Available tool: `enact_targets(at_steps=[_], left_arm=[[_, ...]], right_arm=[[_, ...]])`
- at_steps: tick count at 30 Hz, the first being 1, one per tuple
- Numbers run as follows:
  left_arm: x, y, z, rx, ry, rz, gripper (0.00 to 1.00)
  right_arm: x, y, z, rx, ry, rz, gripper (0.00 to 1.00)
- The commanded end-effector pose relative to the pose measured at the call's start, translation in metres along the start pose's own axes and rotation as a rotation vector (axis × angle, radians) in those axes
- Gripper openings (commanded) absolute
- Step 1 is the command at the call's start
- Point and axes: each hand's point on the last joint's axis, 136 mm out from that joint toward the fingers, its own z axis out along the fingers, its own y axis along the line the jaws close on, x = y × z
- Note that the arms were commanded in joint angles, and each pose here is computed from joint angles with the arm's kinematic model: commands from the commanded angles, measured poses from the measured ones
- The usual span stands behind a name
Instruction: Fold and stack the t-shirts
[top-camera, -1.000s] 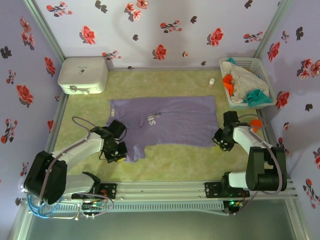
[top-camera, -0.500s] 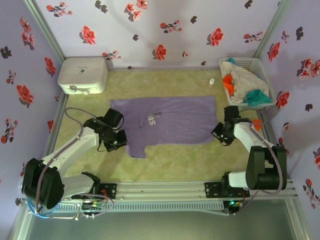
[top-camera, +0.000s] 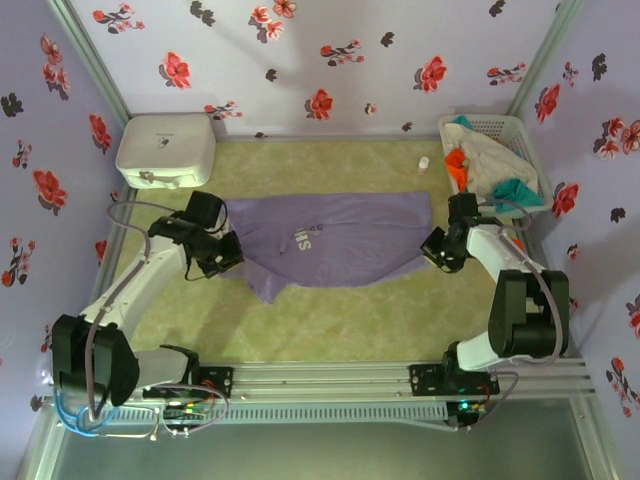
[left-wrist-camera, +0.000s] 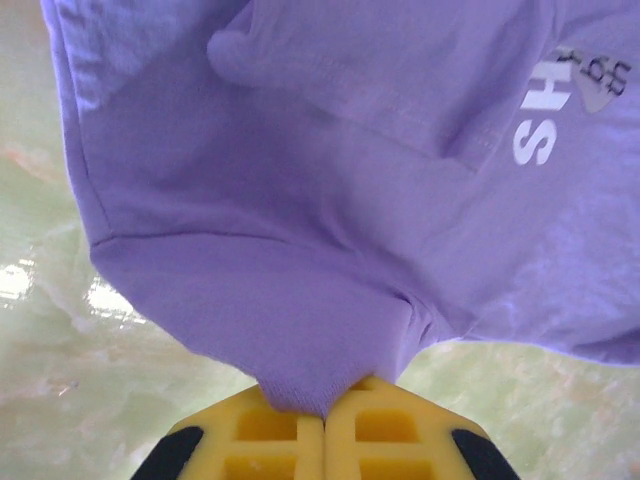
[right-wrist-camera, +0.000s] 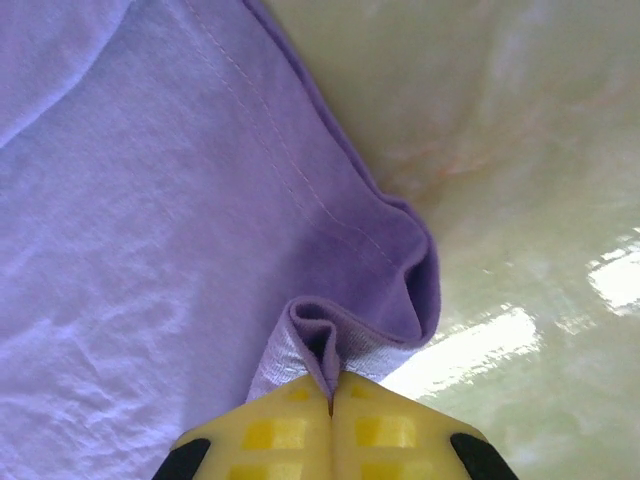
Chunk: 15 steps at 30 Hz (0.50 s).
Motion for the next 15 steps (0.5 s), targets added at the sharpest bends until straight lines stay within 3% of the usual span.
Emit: enact_targets(at_steps=[1, 15], left_arm=[[-0.019, -0.02, -0.006, 0.075, -0.021, 0.039, 0.0], [-0.087, -0.029, -0.008, 0.066, -0.071, 0.045, 0.0]], right_arm=[[-0.014, 0.019, -0.001, -0.059, -0.006, 0.016, 0.0], [-0.058, 0.042, 0.007, -0.104, -0.024, 0.055, 0.0]])
